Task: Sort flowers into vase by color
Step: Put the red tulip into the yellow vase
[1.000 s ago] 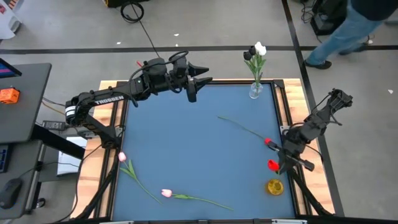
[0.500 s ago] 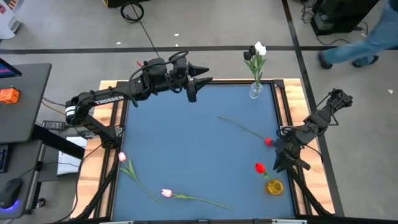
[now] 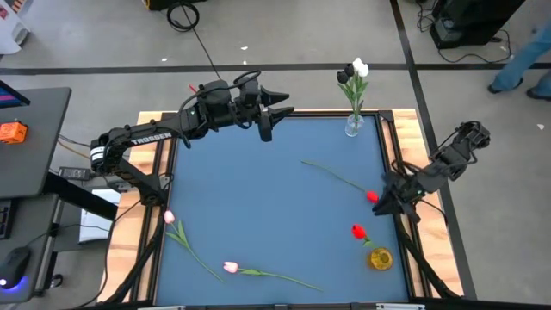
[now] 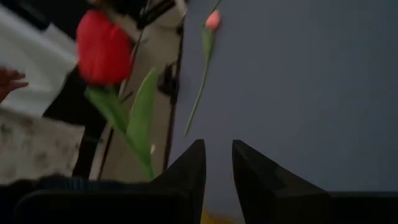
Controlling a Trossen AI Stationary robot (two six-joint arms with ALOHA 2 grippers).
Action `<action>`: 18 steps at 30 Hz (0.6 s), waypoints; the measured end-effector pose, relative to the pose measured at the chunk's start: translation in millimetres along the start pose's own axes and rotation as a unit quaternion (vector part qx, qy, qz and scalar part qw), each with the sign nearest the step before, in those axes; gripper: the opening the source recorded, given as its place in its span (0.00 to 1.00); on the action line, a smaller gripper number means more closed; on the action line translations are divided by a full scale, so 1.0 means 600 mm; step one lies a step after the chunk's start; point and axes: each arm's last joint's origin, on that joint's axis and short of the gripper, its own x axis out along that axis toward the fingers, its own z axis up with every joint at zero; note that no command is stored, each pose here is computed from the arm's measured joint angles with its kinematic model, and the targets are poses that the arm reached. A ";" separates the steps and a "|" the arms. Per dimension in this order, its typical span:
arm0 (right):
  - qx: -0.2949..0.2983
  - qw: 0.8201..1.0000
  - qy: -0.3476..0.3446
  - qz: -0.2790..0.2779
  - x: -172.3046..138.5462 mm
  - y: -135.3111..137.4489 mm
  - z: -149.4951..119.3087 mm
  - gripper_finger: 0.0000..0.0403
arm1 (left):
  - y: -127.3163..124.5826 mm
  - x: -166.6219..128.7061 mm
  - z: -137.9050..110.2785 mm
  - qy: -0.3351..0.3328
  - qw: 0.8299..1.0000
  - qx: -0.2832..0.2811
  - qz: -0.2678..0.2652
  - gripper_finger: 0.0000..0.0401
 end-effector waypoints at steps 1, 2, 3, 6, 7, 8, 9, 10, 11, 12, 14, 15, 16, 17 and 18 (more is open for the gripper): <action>0.004 1.000 -0.010 -0.007 -0.001 0.000 0.002 0.22 | 0.000 0.000 0.000 0.000 1.000 0.000 0.000 0.60; 0.012 1.000 -0.021 -0.015 -0.002 -0.001 0.004 0.22 | 0.000 0.000 0.000 0.000 1.000 0.000 0.000 0.60; 0.021 0.999 -0.033 -0.026 -0.002 -0.002 0.005 0.22 | 0.000 0.000 0.000 0.000 1.000 0.000 0.000 0.60; 0.066 0.993 -0.077 -0.068 -0.003 -0.009 0.010 0.22 | 0.000 0.000 0.000 0.000 1.000 0.000 0.000 0.60; 0.084 0.988 -0.094 -0.084 -0.003 -0.012 0.011 0.22 | 0.000 0.000 0.000 0.000 1.000 0.000 0.000 0.60; 0.103 0.983 -0.113 -0.101 -0.004 -0.015 0.013 0.22 | 0.000 0.000 0.000 0.000 1.000 0.000 0.000 0.60; 0.122 0.977 -0.129 -0.120 -0.005 -0.019 0.013 0.22 | 0.000 0.000 0.000 0.000 1.000 0.001 0.000 0.60; 0.141 0.969 -0.146 -0.139 -0.006 -0.024 0.013 0.22 | 0.000 0.000 0.000 0.000 1.000 0.003 0.000 0.60; 0.162 0.961 -0.162 -0.158 -0.007 -0.028 0.013 0.22 | 0.000 0.000 0.000 0.000 1.000 0.004 0.000 0.60; 0.184 0.951 -0.176 -0.175 -0.008 -0.033 0.012 0.22 | 0.000 0.000 0.000 0.000 1.000 0.003 0.000 0.60; 0.228 0.931 -0.197 -0.207 -0.010 -0.042 0.009 0.22 | 0.000 0.000 0.000 -0.001 1.000 -0.004 0.000 0.60; 0.249 0.922 -0.202 -0.218 -0.011 -0.046 0.007 0.22 | 0.000 0.000 0.000 -0.001 1.000 -0.004 0.000 0.60; 0.269 0.913 -0.204 -0.229 -0.012 -0.050 0.005 0.22 | 0.000 0.000 0.001 -0.003 1.000 -0.004 0.000 0.60; 0.286 0.905 -0.205 -0.240 -0.013 -0.054 0.003 0.22 | 0.000 0.000 0.005 -0.016 1.000 -0.002 0.000 0.60; 0.300 0.898 -0.202 -0.250 -0.013 -0.057 0.001 0.22 | 0.000 0.001 0.009 -0.032 0.999 0.000 0.001 0.60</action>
